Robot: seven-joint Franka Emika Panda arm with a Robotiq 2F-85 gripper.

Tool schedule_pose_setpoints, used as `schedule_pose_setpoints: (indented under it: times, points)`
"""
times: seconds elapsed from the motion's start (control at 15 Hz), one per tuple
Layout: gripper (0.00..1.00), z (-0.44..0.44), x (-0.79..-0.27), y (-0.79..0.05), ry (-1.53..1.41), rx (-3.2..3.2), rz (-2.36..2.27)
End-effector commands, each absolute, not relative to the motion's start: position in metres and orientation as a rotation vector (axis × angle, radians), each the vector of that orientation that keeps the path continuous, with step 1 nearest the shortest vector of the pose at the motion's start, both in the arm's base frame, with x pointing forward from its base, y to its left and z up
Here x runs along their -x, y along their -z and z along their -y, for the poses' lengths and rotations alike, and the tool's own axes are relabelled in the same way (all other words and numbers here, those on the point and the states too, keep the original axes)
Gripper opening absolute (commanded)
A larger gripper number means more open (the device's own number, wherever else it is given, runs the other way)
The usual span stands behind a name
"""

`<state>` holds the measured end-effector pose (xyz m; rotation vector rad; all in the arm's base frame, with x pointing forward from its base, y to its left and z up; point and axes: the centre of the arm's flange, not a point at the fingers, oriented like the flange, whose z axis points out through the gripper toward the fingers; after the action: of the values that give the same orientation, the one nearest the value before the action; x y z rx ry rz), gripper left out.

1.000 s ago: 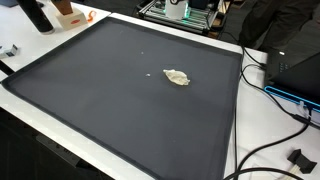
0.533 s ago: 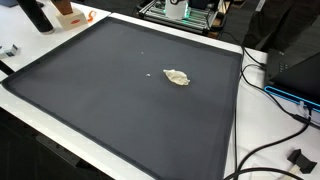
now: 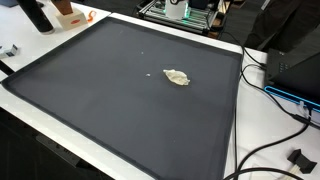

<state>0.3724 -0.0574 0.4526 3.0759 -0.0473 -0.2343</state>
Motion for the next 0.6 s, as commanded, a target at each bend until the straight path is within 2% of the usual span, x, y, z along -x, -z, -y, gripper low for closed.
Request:
schedule_pose_setpoints:
  times: [0.0,0.27,0.53]
  points:
    - [0.03,0.058,-0.385,-0.436,0.278,-3.11,0.028]
    - [0.03,0.044,-0.406,-0.403,0.242,-3.257,-0.085]
    - [0.03,0.034,-0.425,-0.376,0.083,-3.425,-0.169]
